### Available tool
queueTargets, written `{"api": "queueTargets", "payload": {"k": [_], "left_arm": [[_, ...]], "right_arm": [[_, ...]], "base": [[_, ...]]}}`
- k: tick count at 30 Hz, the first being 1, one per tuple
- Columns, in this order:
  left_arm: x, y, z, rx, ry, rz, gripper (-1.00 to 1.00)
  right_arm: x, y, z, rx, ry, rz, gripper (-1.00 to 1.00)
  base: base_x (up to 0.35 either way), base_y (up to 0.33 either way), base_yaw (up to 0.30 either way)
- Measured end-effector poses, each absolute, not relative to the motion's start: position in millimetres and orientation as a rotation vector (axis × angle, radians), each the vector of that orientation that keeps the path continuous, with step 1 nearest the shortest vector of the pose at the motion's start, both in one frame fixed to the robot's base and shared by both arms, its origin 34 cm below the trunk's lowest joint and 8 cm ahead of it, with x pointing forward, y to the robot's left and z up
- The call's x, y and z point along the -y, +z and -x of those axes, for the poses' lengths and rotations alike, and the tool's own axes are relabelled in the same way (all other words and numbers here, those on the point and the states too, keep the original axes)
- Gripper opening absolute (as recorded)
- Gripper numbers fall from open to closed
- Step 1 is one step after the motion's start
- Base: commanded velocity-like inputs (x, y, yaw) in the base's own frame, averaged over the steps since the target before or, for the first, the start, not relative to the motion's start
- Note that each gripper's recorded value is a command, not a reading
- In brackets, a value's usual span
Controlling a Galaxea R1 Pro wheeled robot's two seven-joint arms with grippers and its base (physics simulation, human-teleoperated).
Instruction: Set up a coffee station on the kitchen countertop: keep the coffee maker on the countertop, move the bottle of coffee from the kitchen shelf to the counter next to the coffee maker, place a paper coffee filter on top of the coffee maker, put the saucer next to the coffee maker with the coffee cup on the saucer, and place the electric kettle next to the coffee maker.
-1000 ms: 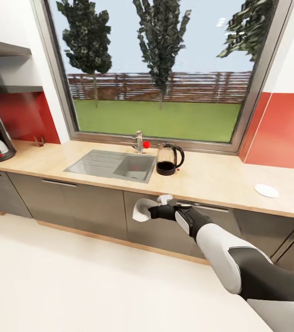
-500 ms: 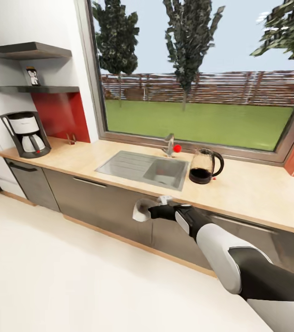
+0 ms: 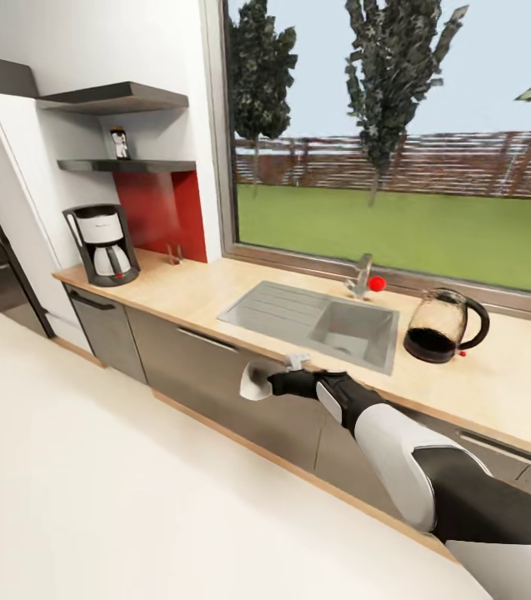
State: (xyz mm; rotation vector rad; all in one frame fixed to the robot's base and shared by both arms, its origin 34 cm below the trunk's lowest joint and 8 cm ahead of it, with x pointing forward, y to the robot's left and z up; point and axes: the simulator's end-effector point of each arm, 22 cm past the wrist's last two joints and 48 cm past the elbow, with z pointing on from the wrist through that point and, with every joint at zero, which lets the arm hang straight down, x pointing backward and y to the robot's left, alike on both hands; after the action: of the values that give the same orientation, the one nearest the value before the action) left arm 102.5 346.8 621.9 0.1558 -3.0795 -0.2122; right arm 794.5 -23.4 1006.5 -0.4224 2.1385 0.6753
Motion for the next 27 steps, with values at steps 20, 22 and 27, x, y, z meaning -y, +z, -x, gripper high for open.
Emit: {"api": "queueTargets", "payload": {"k": [20,22,27], "left_arm": [[-347,622,-110,3.1,-0.212,-0.16,1.0],[-347,622,-111,3.103,-0.213,-0.16,1.0],[-347,622,-113,3.108,-0.212,-0.161,1.0]], "right_arm": [[23,1020,-794,-2.119,0.668,0.428,-1.0],[23,1022,-794,-2.117,0.668,0.428,-1.0],[23,1025,-794,-2.112,0.666,0.429,-1.0]], "base": [[0.335,0.069,0.219],[0.324,0.18,0.216],[0.321,0.181,0.215]]}}
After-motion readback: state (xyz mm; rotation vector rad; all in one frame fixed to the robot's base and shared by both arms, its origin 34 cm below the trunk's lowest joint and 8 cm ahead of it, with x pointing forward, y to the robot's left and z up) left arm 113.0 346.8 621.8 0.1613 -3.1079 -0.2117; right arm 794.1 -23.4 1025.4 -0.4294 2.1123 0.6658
